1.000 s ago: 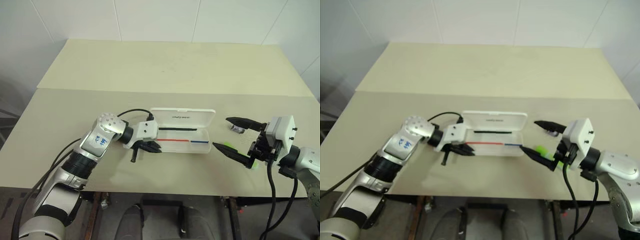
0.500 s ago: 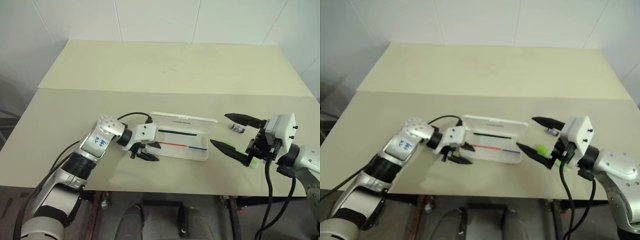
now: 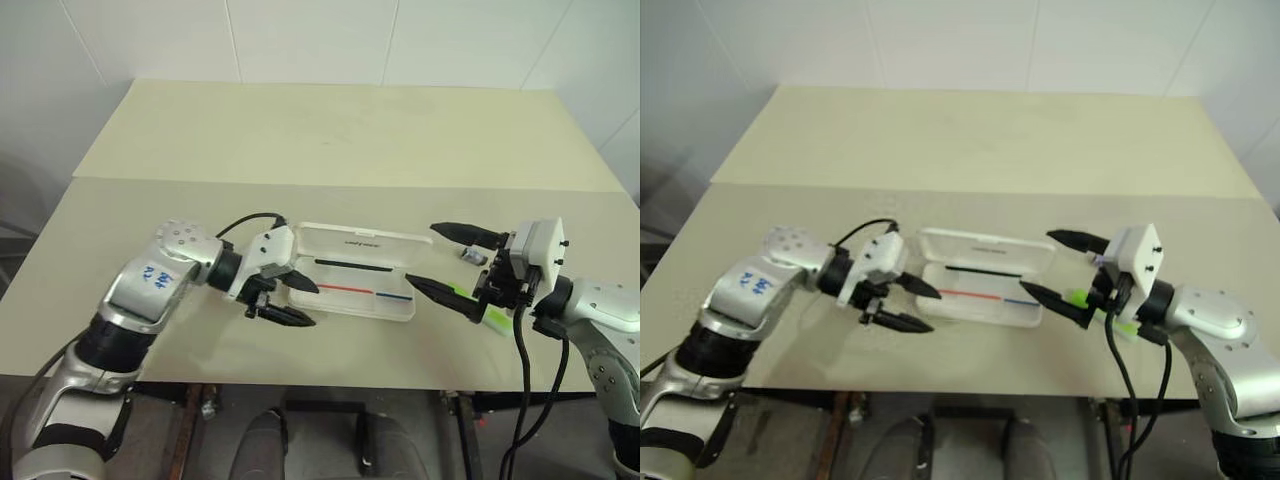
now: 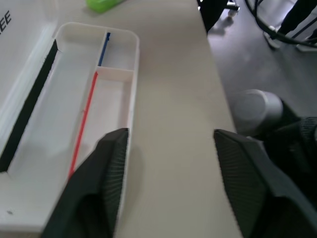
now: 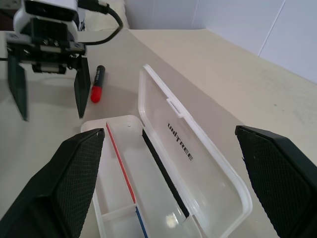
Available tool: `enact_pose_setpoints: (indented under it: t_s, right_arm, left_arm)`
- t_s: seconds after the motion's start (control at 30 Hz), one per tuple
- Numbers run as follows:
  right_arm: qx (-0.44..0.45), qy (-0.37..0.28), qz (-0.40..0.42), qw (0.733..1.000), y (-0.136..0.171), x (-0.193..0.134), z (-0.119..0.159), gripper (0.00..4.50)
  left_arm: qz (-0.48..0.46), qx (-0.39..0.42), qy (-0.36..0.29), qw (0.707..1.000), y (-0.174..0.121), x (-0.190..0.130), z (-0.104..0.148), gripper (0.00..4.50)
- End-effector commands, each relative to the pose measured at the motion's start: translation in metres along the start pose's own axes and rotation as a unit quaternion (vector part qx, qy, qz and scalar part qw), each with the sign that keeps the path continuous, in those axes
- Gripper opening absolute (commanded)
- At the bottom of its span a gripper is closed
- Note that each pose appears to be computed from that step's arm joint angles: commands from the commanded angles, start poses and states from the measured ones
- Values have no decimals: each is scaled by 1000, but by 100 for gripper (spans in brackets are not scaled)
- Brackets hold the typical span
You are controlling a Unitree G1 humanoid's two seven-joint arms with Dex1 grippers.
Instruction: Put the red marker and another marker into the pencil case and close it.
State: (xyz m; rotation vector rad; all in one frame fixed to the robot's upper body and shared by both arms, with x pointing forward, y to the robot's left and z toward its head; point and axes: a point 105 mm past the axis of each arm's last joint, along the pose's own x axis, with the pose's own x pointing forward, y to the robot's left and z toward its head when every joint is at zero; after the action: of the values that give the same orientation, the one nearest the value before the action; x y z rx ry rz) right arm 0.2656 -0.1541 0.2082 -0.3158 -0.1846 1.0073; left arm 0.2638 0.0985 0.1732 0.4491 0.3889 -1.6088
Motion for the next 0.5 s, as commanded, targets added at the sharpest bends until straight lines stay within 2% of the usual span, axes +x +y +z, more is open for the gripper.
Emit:
enact_pose_setpoints:
  t_s: [0.03,0.07,0.23,0.37,0.5]
  right_arm:
    - [-21,-17,4,1000,-5,0,10,450]
    - [-27,-20,8,999,-8,1,12,450]
    - [-45,-42,19,998,-19,9,29,450]
    - [-46,-53,38,997,-21,17,35,450]
    - [-41,-51,51,997,-21,20,32,450]
  left_arm:
    - [-22,-7,-24,999,-21,-14,9,433]
    - [21,-17,-23,999,-19,-25,1,445]
    - [178,-45,-38,982,-13,-65,-20,445]
    - [332,-57,-50,940,-10,-99,-39,445]
    - [429,-73,-54,899,-18,-109,-55,445]
